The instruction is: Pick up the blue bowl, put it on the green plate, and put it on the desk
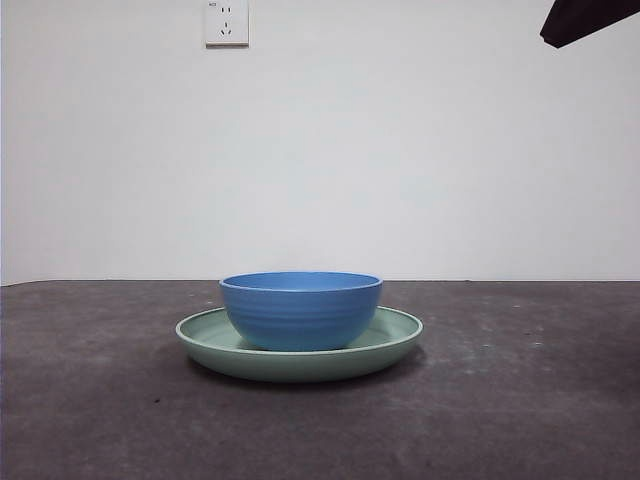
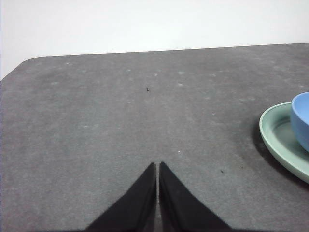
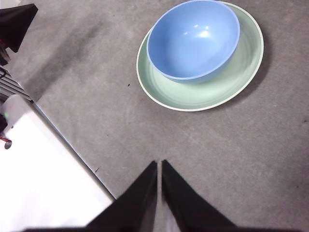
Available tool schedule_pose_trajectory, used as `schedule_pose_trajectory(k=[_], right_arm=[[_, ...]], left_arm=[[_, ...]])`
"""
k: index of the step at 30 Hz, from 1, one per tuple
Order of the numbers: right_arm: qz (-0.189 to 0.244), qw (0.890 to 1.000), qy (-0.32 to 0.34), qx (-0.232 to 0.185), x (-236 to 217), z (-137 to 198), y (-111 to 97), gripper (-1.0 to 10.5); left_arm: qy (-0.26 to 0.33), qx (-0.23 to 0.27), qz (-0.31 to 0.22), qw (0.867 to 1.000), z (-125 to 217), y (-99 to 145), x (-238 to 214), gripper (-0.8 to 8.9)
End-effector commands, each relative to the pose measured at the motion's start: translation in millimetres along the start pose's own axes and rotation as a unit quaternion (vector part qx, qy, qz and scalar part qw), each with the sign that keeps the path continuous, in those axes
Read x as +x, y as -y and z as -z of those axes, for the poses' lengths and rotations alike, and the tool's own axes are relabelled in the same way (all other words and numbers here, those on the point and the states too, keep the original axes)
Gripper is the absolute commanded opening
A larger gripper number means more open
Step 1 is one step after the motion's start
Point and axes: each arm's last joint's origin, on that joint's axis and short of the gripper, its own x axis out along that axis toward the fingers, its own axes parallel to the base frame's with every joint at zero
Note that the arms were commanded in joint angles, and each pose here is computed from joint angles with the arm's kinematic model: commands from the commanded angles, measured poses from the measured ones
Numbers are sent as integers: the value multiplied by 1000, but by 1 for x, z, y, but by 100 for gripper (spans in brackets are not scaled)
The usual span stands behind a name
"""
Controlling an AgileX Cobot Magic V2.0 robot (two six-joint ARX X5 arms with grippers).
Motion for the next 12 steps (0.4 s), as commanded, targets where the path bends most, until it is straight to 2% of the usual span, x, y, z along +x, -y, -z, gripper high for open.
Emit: schedule_pose_trajectory(k=[1,4,7,10,12], right_arm=[[-3,1000,1,-8,1,-2,-1,8],[-4,1000,6,-10,-1,-2,-2,8],[22,998,28,-48,-9,0,0,8],[49,993,85,-71,-21,-2,2,8],[66,984,145,-77,-30,-1,5,8]], left_arm=[[-13,-2,0,1000,7,0,2,8],[-13,-2,0,1000,7,0,2,8],[-13,-2,0,1000,7,0,2,8],[-13,-2,0,1000,7,0,2,8],[-13,-2,0,1000,7,0,2,8]])
